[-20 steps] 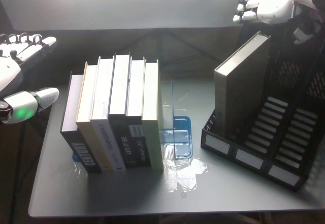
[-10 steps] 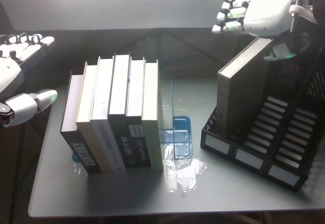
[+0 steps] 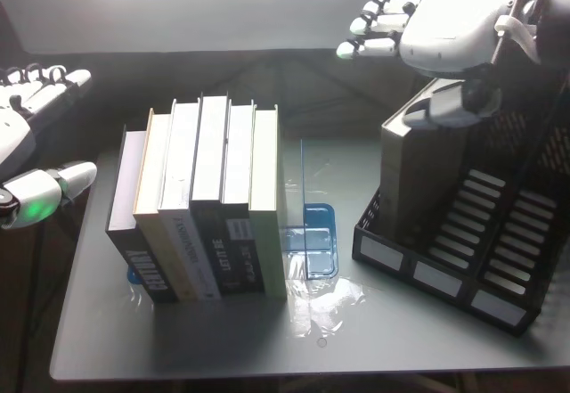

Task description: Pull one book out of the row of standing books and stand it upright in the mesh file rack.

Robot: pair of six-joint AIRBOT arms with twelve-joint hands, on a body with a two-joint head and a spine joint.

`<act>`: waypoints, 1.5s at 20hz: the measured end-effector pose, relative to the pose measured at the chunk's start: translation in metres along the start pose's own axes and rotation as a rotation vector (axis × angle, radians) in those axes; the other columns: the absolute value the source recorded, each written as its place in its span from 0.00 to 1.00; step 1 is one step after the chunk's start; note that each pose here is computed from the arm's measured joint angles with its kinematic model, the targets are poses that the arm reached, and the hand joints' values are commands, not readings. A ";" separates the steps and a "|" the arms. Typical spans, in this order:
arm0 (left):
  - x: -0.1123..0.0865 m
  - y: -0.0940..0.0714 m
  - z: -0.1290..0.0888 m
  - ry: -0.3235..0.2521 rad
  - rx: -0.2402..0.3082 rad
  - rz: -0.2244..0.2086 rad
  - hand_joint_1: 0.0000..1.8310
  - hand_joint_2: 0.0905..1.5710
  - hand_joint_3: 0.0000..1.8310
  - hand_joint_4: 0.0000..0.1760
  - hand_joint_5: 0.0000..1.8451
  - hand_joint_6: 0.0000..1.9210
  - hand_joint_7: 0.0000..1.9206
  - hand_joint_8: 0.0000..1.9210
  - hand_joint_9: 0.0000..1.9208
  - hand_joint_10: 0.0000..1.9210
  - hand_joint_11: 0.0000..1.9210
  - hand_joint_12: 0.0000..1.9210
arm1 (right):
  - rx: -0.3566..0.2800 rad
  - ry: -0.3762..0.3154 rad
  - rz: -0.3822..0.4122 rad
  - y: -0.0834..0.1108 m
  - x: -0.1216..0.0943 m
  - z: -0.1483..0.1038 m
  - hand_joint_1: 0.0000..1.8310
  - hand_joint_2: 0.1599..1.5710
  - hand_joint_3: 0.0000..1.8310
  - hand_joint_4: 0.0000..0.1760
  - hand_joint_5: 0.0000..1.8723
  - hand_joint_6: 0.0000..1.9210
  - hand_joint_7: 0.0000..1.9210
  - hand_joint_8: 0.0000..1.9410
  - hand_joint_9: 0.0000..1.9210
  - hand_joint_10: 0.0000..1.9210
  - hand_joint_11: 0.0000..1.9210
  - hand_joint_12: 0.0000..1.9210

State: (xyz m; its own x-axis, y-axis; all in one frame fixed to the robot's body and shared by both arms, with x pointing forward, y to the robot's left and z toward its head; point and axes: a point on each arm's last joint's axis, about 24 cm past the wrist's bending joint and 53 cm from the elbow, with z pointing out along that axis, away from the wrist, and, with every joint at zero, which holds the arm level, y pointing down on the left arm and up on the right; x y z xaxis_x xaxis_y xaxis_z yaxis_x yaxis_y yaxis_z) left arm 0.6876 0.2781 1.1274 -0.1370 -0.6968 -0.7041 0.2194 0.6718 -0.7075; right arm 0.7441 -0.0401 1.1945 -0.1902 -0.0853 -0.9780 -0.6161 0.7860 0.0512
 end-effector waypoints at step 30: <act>-0.008 -0.083 -0.013 -0.042 0.275 -0.036 0.36 0.92 0.00 0.47 0.00 0.00 0.00 0.00 0.00 0.00 0.00 0.00 | -0.070 -0.479 0.787 -0.068 0.004 -0.135 0.30 0.81 0.00 0.56 0.00 0.00 0.00 0.00 0.00 0.00 0.00 0.00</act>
State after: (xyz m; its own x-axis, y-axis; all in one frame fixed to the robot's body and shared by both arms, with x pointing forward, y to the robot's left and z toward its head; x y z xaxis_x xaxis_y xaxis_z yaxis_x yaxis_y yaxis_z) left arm 0.6576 0.2312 1.1905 -0.1105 -0.7324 -0.6718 0.4701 0.5571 -0.6846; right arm 0.6823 -0.1768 1.2142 -0.2471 0.7327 -0.6341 -0.4913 0.4693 0.7337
